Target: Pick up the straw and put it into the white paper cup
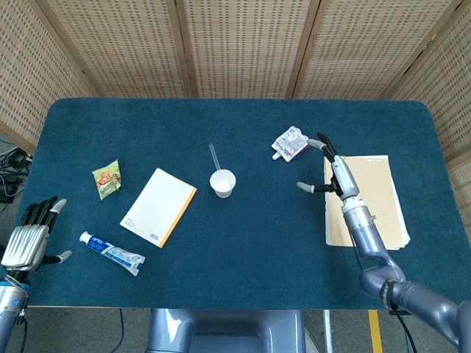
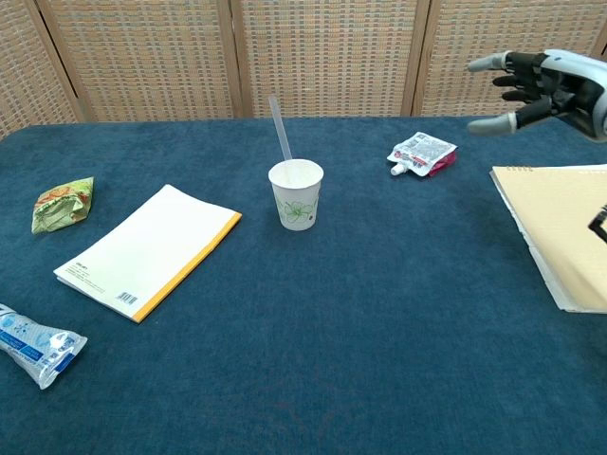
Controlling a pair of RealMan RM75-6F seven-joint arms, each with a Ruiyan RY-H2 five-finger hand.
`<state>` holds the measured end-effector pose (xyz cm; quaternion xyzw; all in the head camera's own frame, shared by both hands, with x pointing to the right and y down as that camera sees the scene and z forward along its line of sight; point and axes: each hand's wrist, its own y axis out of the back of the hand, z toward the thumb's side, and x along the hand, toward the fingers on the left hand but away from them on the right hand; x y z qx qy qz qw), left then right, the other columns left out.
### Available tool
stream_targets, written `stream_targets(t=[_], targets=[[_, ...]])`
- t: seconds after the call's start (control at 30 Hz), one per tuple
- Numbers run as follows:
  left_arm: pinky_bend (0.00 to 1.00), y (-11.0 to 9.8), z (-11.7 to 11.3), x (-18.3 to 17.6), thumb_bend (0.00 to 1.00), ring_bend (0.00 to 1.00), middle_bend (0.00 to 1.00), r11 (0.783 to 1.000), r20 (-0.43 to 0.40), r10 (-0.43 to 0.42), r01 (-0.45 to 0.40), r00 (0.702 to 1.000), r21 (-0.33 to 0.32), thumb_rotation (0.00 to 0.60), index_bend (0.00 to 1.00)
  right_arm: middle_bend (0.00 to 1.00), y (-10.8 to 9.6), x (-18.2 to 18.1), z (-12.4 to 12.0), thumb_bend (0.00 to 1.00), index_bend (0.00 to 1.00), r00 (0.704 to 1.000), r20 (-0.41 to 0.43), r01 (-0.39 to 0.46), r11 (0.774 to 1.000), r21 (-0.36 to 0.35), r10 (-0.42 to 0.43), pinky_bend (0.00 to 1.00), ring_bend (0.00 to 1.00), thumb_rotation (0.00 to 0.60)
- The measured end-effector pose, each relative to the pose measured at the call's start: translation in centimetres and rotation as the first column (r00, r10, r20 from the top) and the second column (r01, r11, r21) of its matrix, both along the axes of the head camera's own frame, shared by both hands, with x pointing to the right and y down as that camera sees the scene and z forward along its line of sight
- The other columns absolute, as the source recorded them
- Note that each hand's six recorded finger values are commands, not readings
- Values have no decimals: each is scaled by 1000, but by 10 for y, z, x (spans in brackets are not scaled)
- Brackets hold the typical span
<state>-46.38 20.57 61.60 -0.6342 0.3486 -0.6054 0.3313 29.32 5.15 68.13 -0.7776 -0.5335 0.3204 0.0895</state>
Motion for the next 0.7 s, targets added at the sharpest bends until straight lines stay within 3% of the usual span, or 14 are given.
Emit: stream_targets(t=[0.17, 0.27, 0.4, 0.53, 0.7], targets=[[0, 0, -3, 4, 0, 0, 0, 1000, -4, 13, -13, 1000, 12, 600, 0, 0, 31, 38, -9, 159, 139, 967, -246, 67, 998, 17, -61, 0, 0, 600], [0, 0, -6, 6, 0, 0, 0, 1000, -2, 20, -20, 1000, 24, 600, 0, 0, 50, 62, -17, 159, 119, 910, -406, 105, 994, 28, -85, 0, 0, 600], [0, 2, -10, 8, 0, 0, 0, 999, 9, 37, -38, 999, 39, 600, 0, 0, 81, 97, -37, 159, 103, 793, -605, 135, 989, 60, -71, 0, 0, 600], [0, 4, -14, 12, 0, 0, 0, 997, 22, 55, -57, 998, 59, 600, 0, 0, 117, 127, -59, 159, 101, 708, -706, 119, 989, 86, -24, 0, 0, 600], [0, 6, -19, 18, 0, 0, 0, 994, 35, 73, -75, 997, 83, 600, 0, 0, 151, 146, -73, 159, 96, 620, -784, 146, 987, 67, -38, 0, 0, 600]])
